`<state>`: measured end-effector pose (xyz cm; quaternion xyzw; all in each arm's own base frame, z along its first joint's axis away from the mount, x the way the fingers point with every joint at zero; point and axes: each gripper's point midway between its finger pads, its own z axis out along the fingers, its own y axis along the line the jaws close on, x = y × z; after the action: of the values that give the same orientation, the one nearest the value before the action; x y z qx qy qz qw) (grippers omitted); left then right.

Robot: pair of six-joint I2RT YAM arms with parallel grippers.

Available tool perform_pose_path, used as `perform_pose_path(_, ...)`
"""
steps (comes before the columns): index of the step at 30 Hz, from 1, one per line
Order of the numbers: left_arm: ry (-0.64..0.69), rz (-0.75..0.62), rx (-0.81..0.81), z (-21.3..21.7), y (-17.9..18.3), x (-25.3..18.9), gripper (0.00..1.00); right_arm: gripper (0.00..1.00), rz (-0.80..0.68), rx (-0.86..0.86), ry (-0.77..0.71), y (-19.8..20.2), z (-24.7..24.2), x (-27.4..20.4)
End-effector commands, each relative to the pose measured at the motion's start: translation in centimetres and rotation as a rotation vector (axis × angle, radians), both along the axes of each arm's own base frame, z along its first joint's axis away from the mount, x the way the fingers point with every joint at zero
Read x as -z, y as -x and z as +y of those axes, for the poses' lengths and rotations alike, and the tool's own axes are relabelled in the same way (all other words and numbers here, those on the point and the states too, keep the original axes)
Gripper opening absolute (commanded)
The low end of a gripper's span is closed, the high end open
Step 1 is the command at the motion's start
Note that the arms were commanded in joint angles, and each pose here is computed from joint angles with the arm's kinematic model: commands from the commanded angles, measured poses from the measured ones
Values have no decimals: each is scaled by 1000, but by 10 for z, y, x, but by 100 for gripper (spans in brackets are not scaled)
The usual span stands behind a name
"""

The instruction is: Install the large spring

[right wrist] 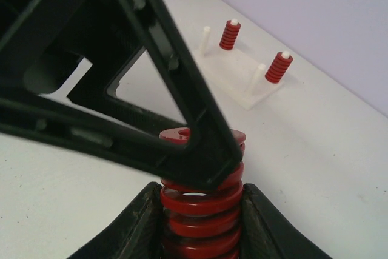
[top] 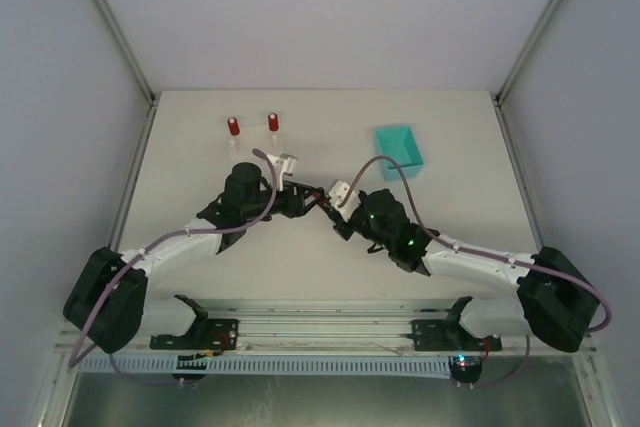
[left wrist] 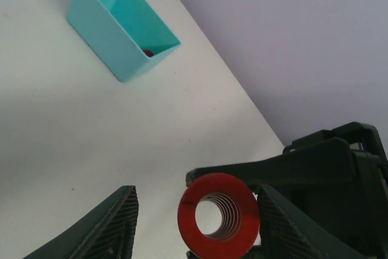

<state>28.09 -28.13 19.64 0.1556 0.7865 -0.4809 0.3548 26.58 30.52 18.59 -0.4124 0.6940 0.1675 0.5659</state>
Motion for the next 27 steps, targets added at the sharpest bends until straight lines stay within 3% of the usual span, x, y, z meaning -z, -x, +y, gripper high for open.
perform_pose_path(1, 36, 1, 57, -9, 9, -16, 57, 16, -70, 6, -51, -1, 3, -23)
perform_pose_path(5, 43, 5, 67, -12, 11, -15, 54, 16, -70, 5, -44, -1, 4, -21)
perform_pose_path(19, 70, -9, 71, -14, 12, -23, 20, 17, -66, -18, -18, 0, 8, -14)
perform_pose_path(24, 81, -23, 57, -13, 10, -29, 1, 24, -57, -27, -13, 1, 11, -12)
perform_pose_path(27, 83, -40, 41, -11, 7, -34, 0, 36, -53, -15, -4, -1, 11, -11)
